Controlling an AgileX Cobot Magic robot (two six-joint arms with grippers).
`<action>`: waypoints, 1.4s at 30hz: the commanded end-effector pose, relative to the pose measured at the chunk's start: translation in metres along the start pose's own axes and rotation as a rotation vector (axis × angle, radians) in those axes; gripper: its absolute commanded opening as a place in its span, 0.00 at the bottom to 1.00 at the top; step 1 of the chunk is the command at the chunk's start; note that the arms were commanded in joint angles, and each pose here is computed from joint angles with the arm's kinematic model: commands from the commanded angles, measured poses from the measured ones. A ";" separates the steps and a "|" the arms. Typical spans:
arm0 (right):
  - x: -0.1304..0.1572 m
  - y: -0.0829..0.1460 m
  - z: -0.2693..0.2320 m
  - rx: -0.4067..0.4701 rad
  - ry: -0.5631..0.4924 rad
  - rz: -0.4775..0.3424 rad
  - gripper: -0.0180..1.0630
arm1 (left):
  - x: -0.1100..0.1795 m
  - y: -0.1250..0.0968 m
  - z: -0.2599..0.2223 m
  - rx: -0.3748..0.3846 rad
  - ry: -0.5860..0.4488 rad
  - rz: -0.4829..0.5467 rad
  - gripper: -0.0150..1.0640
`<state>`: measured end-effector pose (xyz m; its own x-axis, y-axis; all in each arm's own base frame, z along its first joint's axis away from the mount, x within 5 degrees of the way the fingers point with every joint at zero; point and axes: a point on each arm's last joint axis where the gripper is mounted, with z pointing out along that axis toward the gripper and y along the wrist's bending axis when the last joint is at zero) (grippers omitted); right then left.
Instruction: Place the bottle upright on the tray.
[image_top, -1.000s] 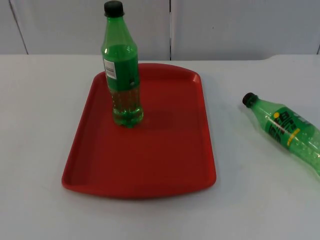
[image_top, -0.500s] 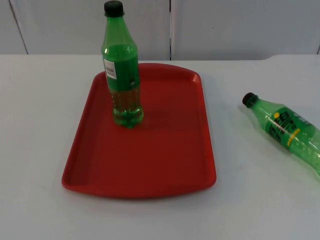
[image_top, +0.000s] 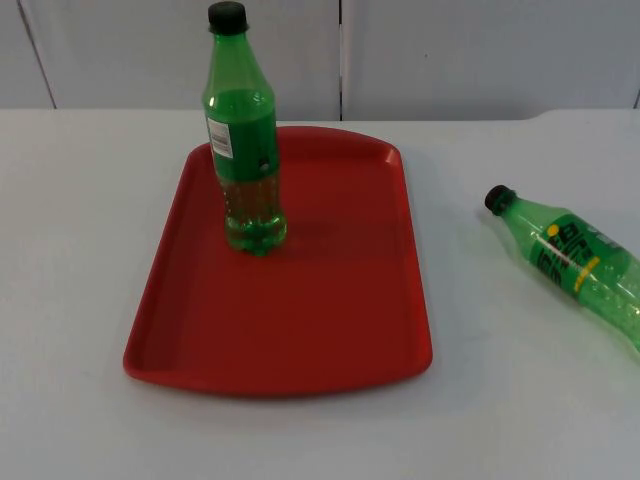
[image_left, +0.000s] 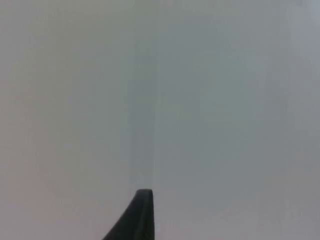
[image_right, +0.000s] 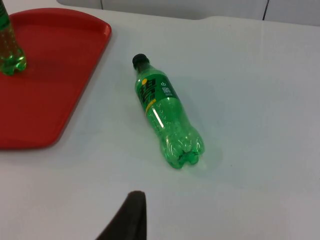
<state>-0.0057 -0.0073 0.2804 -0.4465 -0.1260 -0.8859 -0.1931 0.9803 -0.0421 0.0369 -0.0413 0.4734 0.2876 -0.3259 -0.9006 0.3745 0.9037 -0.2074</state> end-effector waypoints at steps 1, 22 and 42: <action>0.000 0.000 0.000 0.000 -0.009 -0.008 0.99 | -0.020 0.013 -0.005 -0.186 -0.187 0.044 0.99; 0.000 0.000 0.000 0.000 -0.009 -0.008 0.99 | 0.057 0.096 -0.054 -1.034 0.514 0.226 0.99; 0.000 0.000 0.000 0.000 -0.009 -0.008 0.99 | 0.102 0.039 -0.118 -0.622 0.520 0.226 0.99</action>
<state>-0.0057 -0.0073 0.2804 -0.4465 -0.1260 -0.8859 -0.1931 0.9803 -0.0421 -0.0266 -0.0054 0.3372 -0.1549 -0.1104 -0.9818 -0.2738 0.9596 -0.0647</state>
